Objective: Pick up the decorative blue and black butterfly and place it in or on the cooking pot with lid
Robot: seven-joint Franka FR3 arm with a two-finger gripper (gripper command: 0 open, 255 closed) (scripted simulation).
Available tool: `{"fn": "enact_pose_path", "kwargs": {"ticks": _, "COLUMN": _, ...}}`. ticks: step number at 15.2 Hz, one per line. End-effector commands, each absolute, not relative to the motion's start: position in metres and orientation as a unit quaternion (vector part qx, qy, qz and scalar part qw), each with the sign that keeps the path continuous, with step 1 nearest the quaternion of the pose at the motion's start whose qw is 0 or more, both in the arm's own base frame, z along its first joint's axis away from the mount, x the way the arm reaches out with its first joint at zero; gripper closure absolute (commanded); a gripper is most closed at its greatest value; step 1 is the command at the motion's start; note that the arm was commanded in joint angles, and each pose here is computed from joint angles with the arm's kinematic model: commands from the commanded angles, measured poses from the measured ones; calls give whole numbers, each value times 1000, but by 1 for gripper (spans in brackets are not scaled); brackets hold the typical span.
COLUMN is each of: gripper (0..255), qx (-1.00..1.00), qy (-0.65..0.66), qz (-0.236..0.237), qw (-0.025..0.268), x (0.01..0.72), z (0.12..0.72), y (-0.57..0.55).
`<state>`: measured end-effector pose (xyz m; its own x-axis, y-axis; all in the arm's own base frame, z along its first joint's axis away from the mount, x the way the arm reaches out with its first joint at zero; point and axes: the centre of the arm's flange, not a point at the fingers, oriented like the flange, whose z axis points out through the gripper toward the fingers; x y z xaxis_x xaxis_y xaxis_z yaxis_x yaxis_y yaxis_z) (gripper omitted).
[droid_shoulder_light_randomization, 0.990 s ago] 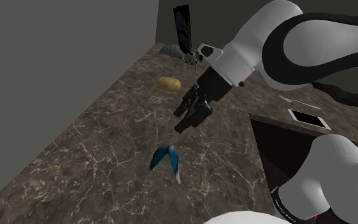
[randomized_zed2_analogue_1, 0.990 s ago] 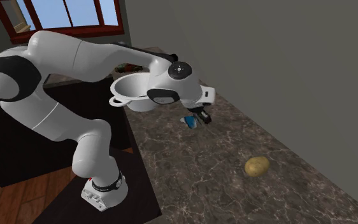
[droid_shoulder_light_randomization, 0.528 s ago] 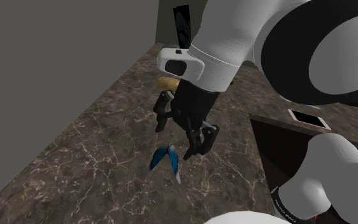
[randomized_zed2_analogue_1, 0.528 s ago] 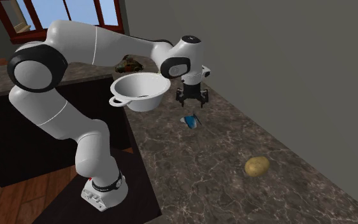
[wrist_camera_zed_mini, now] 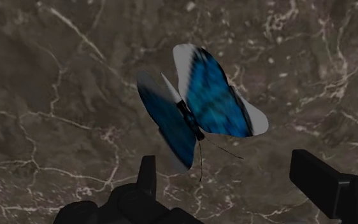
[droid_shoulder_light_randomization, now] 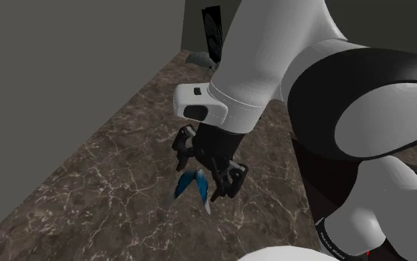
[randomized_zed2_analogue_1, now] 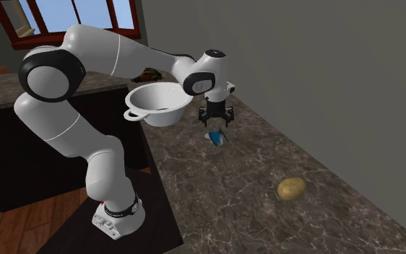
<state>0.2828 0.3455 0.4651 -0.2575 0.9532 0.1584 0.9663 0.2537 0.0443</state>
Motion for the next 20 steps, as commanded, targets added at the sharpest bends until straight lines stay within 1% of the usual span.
{"fn": "enact_pose_path", "kwargs": {"ticks": 1, "gripper": 0, "qx": -607, "qy": -790, "qz": -66, "qw": 49, "x": 283, "z": 462, "y": 345}}
{"fn": "enact_pose_path", "kwargs": {"ticks": 7, "gripper": 0, "qx": -607, "qy": -790, "qz": -66, "qw": 49, "x": 283, "z": 462, "y": 345}}
{"fn": "enact_pose_path", "kwargs": {"ticks": 8, "gripper": 255, "qx": -607, "qy": -790, "qz": -66, "qw": 49, "x": 283, "z": 462, "y": 345}}
{"fn": "enact_pose_path", "kwargs": {"ticks": 17, "gripper": 255, "qx": -607, "qy": -790, "qz": -66, "qw": 49, "x": 283, "z": 462, "y": 345}}
{"fn": "enact_pose_path", "kwargs": {"ticks": 20, "gripper": 255, "qx": -607, "qy": -790, "qz": -66, "qw": 49, "x": 283, "z": 477, "y": 345}}
